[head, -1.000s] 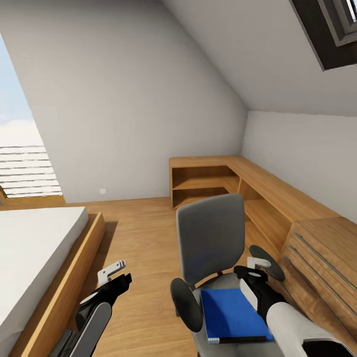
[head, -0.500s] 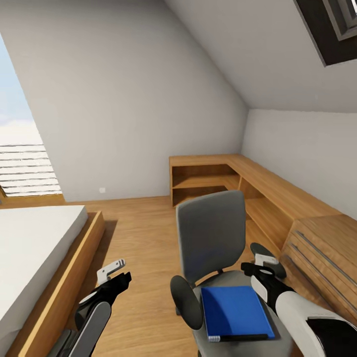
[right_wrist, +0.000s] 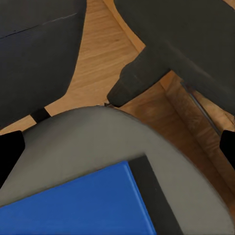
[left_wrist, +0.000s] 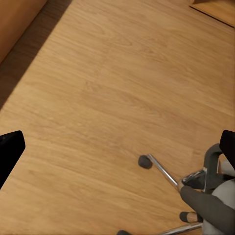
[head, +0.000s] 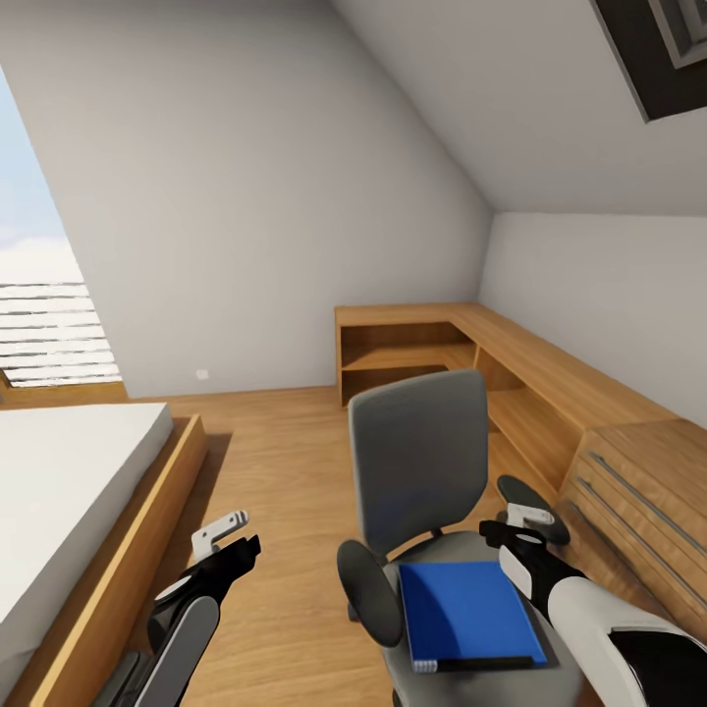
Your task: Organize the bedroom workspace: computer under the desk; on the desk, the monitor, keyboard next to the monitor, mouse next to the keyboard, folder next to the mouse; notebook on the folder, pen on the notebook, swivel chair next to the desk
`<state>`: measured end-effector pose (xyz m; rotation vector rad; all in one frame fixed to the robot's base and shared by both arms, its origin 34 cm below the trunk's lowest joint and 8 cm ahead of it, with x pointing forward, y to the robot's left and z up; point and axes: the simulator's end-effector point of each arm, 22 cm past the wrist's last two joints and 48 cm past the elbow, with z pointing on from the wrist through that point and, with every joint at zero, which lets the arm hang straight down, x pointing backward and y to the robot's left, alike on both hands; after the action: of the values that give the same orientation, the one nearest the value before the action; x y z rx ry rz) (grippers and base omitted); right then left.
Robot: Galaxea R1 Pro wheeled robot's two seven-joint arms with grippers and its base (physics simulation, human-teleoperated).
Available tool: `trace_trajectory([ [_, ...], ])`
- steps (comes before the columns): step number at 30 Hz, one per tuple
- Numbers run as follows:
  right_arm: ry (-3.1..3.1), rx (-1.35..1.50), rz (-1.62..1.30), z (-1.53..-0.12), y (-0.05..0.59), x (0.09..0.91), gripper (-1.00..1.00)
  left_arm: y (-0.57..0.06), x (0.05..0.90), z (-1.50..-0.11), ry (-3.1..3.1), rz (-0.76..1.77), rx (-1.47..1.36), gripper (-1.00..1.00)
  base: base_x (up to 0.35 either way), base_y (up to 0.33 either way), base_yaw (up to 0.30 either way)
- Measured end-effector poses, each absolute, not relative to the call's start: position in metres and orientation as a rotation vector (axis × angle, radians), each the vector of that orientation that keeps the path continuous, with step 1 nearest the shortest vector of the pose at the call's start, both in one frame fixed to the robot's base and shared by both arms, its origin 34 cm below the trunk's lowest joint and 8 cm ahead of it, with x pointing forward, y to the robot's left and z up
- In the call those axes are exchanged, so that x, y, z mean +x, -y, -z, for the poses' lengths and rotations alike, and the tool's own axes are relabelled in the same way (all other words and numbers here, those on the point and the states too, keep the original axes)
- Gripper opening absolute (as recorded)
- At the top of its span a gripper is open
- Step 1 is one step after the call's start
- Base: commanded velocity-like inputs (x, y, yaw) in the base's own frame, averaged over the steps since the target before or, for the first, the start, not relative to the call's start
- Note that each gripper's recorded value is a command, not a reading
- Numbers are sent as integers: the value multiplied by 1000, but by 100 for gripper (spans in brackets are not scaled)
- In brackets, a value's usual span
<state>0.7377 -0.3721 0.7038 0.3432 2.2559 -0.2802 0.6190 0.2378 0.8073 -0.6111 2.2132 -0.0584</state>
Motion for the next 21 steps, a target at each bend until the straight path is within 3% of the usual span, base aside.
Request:
trace_trajectory([
  [21,-2249,342,267,-670,368,739,100,-237,617,-771,-2214,58,-611,100,0,0,0],
])
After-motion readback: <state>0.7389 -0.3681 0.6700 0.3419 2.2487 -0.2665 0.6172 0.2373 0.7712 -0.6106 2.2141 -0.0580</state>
